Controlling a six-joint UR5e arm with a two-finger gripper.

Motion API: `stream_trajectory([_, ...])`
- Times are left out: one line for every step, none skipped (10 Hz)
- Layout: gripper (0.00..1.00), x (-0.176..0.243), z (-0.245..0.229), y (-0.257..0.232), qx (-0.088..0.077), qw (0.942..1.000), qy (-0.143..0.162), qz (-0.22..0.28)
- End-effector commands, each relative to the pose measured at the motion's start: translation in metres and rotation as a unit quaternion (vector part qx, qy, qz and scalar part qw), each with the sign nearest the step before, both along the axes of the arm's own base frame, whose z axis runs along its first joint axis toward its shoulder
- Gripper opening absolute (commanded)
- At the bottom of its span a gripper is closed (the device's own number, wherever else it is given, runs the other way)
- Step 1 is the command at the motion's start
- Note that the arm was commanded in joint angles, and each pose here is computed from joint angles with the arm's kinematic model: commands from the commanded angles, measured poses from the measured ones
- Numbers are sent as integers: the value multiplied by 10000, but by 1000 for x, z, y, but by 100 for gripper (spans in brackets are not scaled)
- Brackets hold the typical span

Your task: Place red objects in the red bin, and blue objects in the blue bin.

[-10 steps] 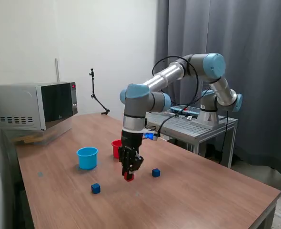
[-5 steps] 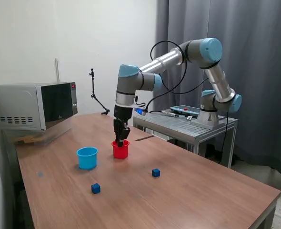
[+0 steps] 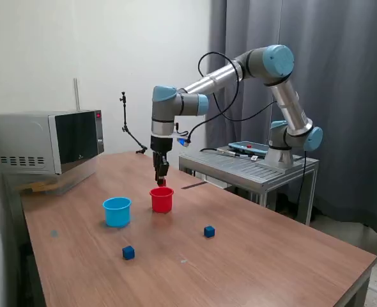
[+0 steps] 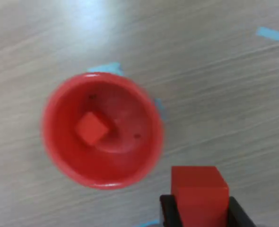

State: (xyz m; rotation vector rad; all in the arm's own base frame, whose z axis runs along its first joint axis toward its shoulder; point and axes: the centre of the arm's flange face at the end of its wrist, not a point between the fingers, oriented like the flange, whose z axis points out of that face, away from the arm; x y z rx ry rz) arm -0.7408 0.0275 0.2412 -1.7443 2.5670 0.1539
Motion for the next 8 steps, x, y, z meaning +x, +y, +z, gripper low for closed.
stream_trajectory([0,22,4,43,48,9994,-97,-320])
stream_trajectory([0,34,-3,52,17,9989,-215,-412])
stream_trajectory([0,45,-6,55,-2,9982,-282,-533])
stream_trajectory([0,52,-5,59,-10,9976,-307,-625])
stream_trajectory([0,58,-9,59,-33,9972,-364,-648])
stream_trajectory([0,61,-15,55,-69,9971,-418,-632])
stream_trajectory([0,63,-18,54,-98,9970,-443,-632])
stream_trajectory([0,63,-19,52,-104,9971,-434,-617])
